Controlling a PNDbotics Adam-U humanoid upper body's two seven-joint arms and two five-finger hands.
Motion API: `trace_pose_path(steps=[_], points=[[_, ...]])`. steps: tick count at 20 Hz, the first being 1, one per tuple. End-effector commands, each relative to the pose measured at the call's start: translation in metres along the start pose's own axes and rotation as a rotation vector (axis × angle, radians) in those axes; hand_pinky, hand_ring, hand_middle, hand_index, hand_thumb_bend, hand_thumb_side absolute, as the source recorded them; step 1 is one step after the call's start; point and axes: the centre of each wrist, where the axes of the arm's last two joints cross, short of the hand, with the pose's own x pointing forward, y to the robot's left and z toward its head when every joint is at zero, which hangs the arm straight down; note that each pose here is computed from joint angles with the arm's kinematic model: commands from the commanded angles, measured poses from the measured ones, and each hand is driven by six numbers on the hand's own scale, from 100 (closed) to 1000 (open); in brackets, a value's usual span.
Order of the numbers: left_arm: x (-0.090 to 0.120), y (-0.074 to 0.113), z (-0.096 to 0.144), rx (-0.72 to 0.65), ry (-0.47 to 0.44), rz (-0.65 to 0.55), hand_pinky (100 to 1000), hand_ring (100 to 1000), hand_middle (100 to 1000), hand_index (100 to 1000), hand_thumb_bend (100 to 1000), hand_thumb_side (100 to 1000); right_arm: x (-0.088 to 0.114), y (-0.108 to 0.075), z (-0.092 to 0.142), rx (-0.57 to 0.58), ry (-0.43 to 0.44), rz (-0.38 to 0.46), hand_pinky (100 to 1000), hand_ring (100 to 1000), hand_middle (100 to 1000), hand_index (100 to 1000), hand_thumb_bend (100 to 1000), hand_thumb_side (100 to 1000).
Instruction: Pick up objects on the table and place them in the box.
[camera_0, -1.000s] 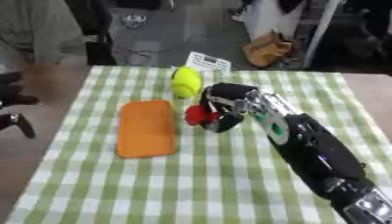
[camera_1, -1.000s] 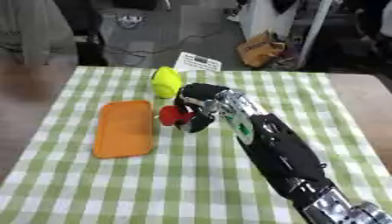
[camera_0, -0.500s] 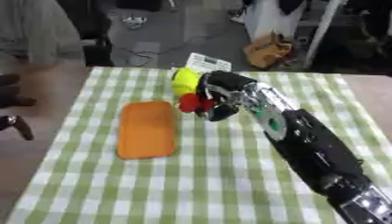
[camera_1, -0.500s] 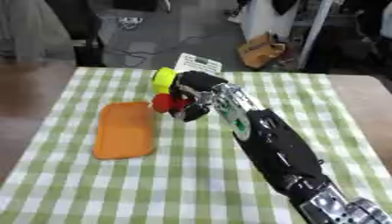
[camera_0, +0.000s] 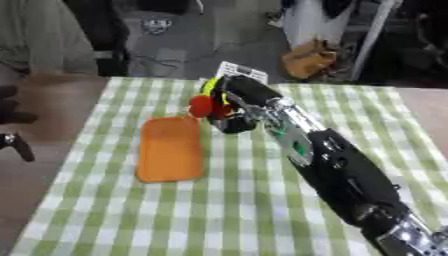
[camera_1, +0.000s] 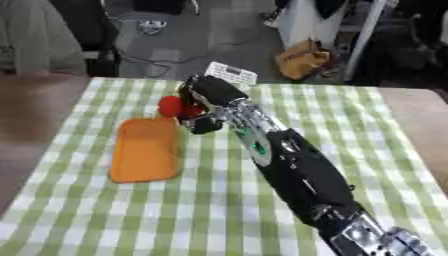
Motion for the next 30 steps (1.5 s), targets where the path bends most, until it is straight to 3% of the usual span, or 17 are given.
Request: trace_pose_path(steps=[1,8,15,20,25,27,29,30], points=[[0.008,-0.001,-0.006,-0.008,-0.039,0.007,324,670,814,772,100,962,0.004,-0.009,-0.004,-0.011,-0.069,-0.018,197,306,452,495,222,132],[0.010,-0.003,-0.009,-0.015,-0.051,0.019,323,669,814,771,100,964,0.005,0.000,-0.005,0.075,-0.219,-0.097,209,311,451,495,187,120],[0.012,-0.005,-0.012,-0.021,-0.063,0.029,323,669,814,772,100,964,0.005,0.005,-0.007,0.162,-0.253,-0.043,227,323,463,507,197,124],[0.013,-0.006,-0.013,-0.024,-0.069,0.034,323,668,814,771,100,967,0.001,0.005,-0.005,0.169,-0.217,0.023,256,341,488,530,195,173],[0.016,-0.009,-0.016,-0.035,-0.082,0.044,324,668,813,771,100,967,0.001,0.004,-0.005,0.071,-0.106,0.158,276,354,504,545,196,212],[0.017,-0.010,-0.017,-0.038,-0.087,0.048,324,668,813,771,100,969,-0.001,0.005,-0.005,0.041,-0.059,0.210,338,399,593,632,196,272],[0.017,-0.010,-0.018,-0.041,-0.089,0.051,324,668,813,771,100,969,-0.001,0.008,-0.005,0.026,-0.031,0.258,338,399,593,632,196,272],[0.018,-0.011,-0.018,-0.042,-0.090,0.052,325,667,813,771,100,969,-0.001,0.011,-0.005,0.037,-0.024,0.275,415,449,705,744,217,345]])
